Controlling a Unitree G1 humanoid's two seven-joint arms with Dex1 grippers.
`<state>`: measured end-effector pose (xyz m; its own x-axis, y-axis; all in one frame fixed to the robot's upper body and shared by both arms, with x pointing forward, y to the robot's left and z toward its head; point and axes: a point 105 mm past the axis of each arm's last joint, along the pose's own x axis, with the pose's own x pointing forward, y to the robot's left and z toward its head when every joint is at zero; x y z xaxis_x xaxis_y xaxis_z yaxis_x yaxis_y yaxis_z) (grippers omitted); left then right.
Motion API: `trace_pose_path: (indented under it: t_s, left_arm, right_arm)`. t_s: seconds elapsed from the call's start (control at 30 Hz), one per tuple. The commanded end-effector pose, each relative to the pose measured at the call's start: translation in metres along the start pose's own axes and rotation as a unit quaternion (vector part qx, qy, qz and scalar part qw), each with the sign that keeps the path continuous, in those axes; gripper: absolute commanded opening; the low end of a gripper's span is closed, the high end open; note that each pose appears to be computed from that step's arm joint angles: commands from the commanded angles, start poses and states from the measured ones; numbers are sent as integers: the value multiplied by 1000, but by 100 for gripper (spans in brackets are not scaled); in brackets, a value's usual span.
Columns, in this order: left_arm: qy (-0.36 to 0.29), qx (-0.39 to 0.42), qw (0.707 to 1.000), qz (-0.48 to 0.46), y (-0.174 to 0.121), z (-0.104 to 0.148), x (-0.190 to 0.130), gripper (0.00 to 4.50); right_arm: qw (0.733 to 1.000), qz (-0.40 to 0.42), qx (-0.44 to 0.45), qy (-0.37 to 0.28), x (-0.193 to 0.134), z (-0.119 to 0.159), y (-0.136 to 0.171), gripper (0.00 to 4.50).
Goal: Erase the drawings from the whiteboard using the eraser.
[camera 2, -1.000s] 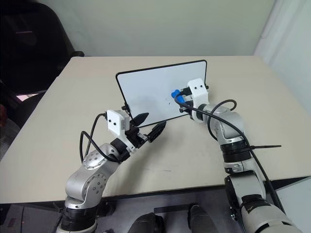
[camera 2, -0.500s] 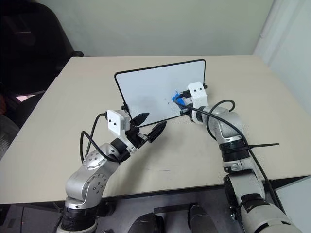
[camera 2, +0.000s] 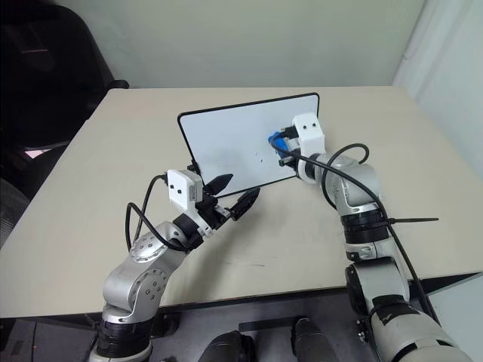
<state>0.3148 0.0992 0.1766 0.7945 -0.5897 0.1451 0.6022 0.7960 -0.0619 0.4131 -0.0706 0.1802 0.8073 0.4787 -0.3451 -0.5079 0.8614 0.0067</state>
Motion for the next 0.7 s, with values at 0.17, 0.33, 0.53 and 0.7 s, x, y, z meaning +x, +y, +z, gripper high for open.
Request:
trace_pose_path:
  t_s: [0.17,0.33,0.53,0.7]
  left_arm:
    - [-17,8,1000,-7,-2,8,0,450]
    - [-17,7,1000,-9,-3,8,1,450]
    - [-17,4,1000,-12,-4,8,1,450]
    - [-15,3,1000,-14,-3,5,1,450]
  right_arm:
    - [1000,-8,-9,21,3,-9,-2,65]
    - [1000,-19,-8,-23,-2,16,-6,65]
    - [996,-30,-5,-81,-16,52,-12,65]
    - [996,-28,-8,-84,-20,57,-9,65]
